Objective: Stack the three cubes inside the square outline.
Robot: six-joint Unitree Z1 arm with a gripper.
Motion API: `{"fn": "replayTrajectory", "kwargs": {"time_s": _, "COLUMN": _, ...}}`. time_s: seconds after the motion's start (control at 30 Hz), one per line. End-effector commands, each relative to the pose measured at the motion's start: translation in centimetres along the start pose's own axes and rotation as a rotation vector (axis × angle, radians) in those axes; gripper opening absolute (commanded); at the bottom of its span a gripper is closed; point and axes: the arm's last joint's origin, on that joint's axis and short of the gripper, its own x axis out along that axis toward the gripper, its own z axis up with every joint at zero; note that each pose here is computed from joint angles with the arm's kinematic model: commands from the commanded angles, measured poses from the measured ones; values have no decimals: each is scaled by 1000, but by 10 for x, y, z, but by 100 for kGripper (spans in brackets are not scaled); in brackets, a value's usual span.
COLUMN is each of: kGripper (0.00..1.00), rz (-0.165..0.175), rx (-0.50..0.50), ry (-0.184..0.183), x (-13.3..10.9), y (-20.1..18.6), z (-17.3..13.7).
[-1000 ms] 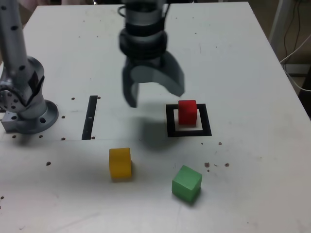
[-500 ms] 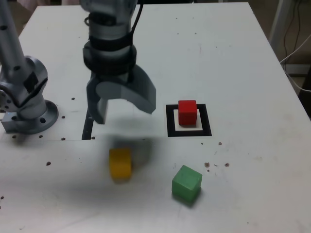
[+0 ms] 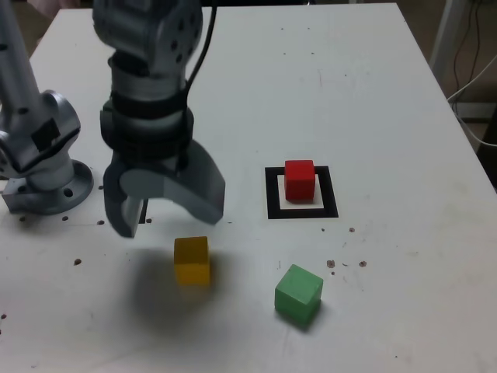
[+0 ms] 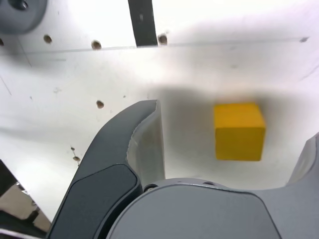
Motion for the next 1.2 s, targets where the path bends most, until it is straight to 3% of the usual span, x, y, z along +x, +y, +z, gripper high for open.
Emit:
{"fn": "replayTrajectory", "kwargs": {"time_s": 0.0, "kGripper": 99, "rz": -5, "rx": 11, "ry": 10, "x": 5, "y": -8, "z": 7}}
{"fn": "replayTrajectory", "kwargs": {"time_s": 0.4, "kGripper": 97, "rz": -14, "rx": 35, "ry": 46, "x": 27, "y": -26, "z": 35}}
{"fn": "replayTrajectory", "kwargs": {"time_s": 0.63, "kGripper": 90, "rz": -15, "rx": 42, "ry": 59, "x": 36, "y": -30, "z": 45}}
{"fn": "replayTrajectory", "kwargs": {"time_s": 0.83, "kGripper": 75, "rz": -11, "rx": 33, "ry": 69, "x": 42, "y": -27, "z": 50}}
{"fn": "replayTrajectory", "kwargs": {"time_s": 1.07, "kGripper": 39, "rz": -1, "rx": 22, "ry": 56, "x": 47, "y": -23, "z": 55}}
{"fn": "replayTrajectory", "kwargs": {"time_s": 1.17, "kGripper": 30, "rz": 2, "rx": 23, "ry": 42, "x": 47, "y": -23, "z": 56}}
